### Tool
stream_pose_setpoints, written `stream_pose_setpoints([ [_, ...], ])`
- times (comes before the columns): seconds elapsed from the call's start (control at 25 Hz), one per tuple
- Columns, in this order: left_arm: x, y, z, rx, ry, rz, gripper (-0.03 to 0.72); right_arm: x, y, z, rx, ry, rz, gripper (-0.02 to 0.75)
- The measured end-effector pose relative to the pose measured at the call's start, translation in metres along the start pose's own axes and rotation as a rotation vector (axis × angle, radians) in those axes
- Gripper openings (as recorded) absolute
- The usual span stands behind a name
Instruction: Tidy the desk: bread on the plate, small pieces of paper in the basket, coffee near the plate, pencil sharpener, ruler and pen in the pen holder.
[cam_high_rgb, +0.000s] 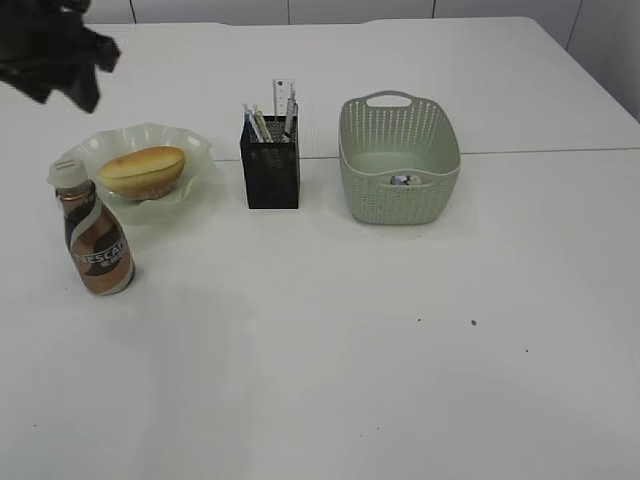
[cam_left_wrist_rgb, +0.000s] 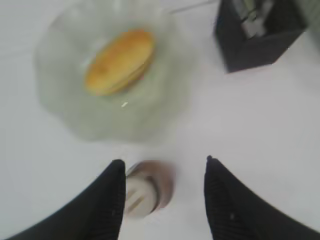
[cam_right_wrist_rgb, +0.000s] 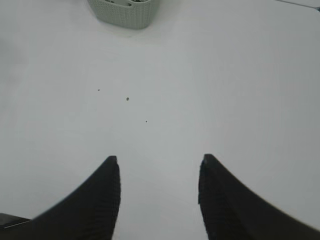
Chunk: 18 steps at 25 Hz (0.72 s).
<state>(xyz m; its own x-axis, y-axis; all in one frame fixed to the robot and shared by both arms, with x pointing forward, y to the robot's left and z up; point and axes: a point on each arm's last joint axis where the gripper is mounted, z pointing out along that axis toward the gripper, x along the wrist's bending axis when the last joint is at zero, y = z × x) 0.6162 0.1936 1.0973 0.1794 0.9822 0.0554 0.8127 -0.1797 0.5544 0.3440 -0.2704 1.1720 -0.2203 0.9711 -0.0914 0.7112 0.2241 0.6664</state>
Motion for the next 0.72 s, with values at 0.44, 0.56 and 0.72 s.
stream_pose_setpoints([
  [0.44,0.030,-0.020,-0.075,0.078,0.219,-0.039,0.382,0.007,-0.001,-0.001,0.016,0.079,0.028,0.386],
  [0.56,0.034,-0.026,-0.108,0.023,0.209,-0.082,0.382,0.009,-0.001,-0.001,0.019,0.095,0.034,0.386],
  [0.72,0.034,-0.056,-0.152,-0.037,0.123,-0.138,0.376,0.012,-0.002,-0.002,0.025,0.131,0.046,0.386],
])
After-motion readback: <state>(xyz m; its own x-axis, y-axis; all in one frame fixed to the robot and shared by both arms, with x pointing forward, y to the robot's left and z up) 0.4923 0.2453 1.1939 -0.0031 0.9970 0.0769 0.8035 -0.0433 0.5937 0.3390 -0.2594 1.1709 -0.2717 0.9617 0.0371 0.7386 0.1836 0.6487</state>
